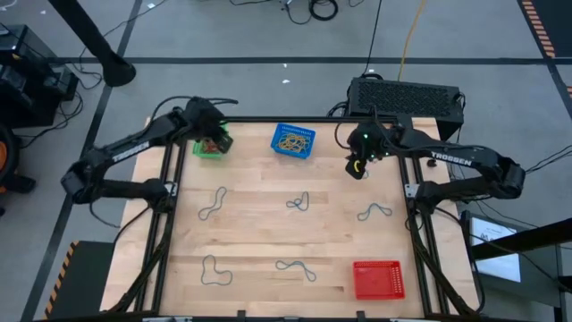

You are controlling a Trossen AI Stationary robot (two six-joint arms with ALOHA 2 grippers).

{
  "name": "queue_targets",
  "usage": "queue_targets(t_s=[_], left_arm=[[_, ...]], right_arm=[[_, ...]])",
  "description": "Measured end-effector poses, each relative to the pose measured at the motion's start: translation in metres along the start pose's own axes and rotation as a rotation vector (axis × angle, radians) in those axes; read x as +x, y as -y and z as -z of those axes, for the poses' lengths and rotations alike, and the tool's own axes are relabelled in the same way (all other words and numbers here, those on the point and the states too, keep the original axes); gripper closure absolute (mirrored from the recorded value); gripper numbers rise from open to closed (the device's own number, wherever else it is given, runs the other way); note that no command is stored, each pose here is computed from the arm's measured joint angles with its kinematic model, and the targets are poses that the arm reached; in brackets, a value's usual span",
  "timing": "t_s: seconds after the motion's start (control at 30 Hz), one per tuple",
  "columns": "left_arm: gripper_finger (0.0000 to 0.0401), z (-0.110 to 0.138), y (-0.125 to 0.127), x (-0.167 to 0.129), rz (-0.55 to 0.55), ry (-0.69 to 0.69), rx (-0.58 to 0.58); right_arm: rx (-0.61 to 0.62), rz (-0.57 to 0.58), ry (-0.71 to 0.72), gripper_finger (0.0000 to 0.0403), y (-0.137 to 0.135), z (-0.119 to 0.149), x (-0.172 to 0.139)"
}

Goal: Sort rubber bands into baskets
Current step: Put the blue rubber band into the red bin

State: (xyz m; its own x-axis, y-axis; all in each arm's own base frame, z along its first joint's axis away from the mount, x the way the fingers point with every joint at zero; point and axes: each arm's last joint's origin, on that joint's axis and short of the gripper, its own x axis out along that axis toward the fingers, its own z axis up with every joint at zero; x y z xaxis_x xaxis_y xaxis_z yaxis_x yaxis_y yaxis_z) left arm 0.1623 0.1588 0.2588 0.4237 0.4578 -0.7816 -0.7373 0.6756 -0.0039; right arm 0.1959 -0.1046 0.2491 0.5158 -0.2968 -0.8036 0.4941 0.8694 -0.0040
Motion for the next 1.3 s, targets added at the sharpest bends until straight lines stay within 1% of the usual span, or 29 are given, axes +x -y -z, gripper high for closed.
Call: queue_targets(t_s=[0.13,0.23,0.37,0.5,0.6,0.67,0.7,0.83,1.0,1.1,1.3], left_arm=[[0.031,-0.004,0.028,-0.022,0.191,0.264,0.028],[0.031,-0.007,0.053,-0.03,0.314,0.435,0.077],[0.031,-0.008,0.084,-0.032,0.436,0.513,0.148],[0.031,-0.004,0.118,-0.027,0.537,0.539,0.241],[0.031,0.0,0.141,-0.022,0.598,0.562,0.314],[0.031,0.001,0.151,-0.02,0.626,0.59,0.346],[0.031,0.001,0.156,-0.02,0.637,0.605,0.354],[0.0311,0.003,0.165,-0.015,0.656,0.624,0.379],[0.0311,0.004,0.17,-0.008,0.656,0.609,0.386],[0.0311,0.005,0.171,-0.005,0.654,0.6,0.388],[0.0311,0.005,0.171,-0.005,0.654,0.6,0.388]], right_arm=[[0.08,0.044,-0.137,0.0257,0.016,0.01,0.009],[0.123,0.074,-0.197,0.0257,0.028,0.013,0.018],[0.177,0.118,-0.248,0.0257,0.045,0.016,0.032],[0.236,0.144,-0.319,0.0257,0.062,0.021,0.048],[0.249,0.218,-0.369,0.0257,0.074,0.026,0.06],[0.25,0.275,-0.399,0.0257,0.083,0.029,0.066],[0.255,0.286,-0.415,0.0257,0.087,0.031,0.069],[0.263,0.291,-0.448,0.0257,0.1,0.037,0.08],[0.228,0.263,-0.465,0.0257,0.11,0.041,0.088],[0.241,0.212,-0.463,0.0257,0.112,0.043,0.091],[0.268,0.158,-0.499,0.0257,0.117,0.05,0.1]])
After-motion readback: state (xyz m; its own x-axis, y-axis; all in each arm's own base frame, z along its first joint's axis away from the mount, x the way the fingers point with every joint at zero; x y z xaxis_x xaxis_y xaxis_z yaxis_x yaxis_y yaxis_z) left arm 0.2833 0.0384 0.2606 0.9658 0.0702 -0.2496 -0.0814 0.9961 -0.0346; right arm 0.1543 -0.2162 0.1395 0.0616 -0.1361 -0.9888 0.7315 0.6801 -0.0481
